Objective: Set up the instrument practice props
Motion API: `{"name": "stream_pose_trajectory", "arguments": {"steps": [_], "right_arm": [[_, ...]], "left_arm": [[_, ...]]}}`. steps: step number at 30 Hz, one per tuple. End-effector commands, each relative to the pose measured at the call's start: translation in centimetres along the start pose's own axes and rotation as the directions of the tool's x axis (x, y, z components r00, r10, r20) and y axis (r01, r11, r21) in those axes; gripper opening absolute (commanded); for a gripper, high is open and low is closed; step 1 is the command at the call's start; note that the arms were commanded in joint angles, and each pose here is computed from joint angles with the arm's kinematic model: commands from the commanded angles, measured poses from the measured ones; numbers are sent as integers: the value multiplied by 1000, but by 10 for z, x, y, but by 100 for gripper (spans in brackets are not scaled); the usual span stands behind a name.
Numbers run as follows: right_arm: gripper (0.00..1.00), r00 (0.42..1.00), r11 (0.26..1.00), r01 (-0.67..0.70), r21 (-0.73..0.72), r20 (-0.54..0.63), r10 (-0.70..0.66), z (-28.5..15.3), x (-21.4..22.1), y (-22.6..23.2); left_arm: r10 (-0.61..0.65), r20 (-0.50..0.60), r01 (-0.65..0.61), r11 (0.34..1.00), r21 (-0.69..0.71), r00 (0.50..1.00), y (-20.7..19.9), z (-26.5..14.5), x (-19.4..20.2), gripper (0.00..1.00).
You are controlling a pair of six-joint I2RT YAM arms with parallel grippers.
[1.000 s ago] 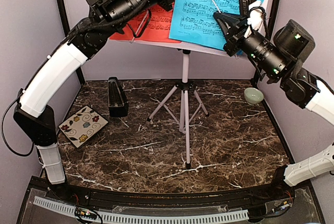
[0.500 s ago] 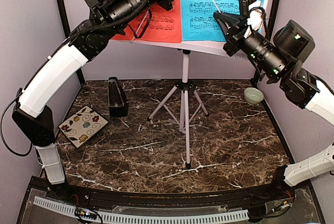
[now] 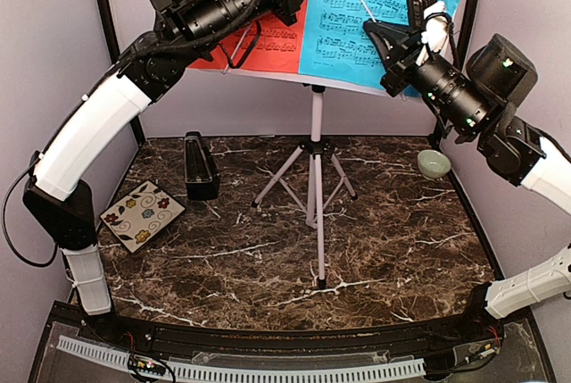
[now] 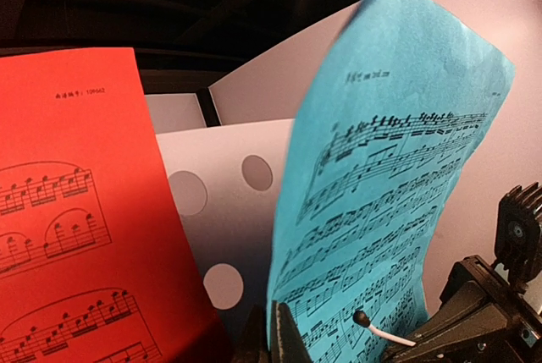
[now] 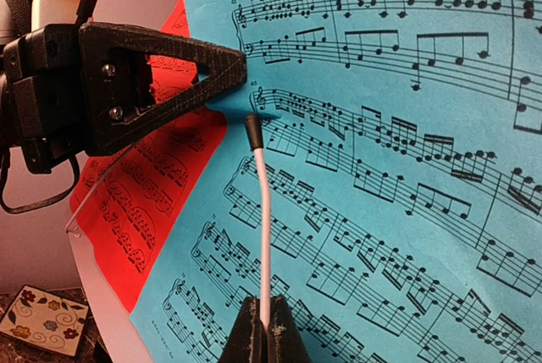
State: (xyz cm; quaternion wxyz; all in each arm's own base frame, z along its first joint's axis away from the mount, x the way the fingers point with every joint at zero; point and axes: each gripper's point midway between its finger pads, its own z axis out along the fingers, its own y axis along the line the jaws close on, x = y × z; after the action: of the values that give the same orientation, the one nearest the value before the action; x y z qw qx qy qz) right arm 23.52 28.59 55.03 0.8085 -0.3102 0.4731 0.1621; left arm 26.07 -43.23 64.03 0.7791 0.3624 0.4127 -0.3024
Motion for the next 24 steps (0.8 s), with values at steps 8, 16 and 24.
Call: {"name": "stream_pose_trajectory", "arguments": {"steps": [8, 16, 24], "right_arm": [[15, 999, 1000, -3, 9, 49, 3, 3, -11, -2], [29, 999, 1000, -8, 17, 51, 7, 2, -12, -4], [42, 998, 1000, -12, 24, 63, 11, -2, -19, -7]], "left_arm": [[14, 25, -15, 1000, 13, 1000, 1, -4, -13, 0], [11, 32, -11, 1000, -4, 999, 5, -5, -17, 16], [1, 39, 0, 1000, -16, 999, 8, -13, -24, 35]]}}
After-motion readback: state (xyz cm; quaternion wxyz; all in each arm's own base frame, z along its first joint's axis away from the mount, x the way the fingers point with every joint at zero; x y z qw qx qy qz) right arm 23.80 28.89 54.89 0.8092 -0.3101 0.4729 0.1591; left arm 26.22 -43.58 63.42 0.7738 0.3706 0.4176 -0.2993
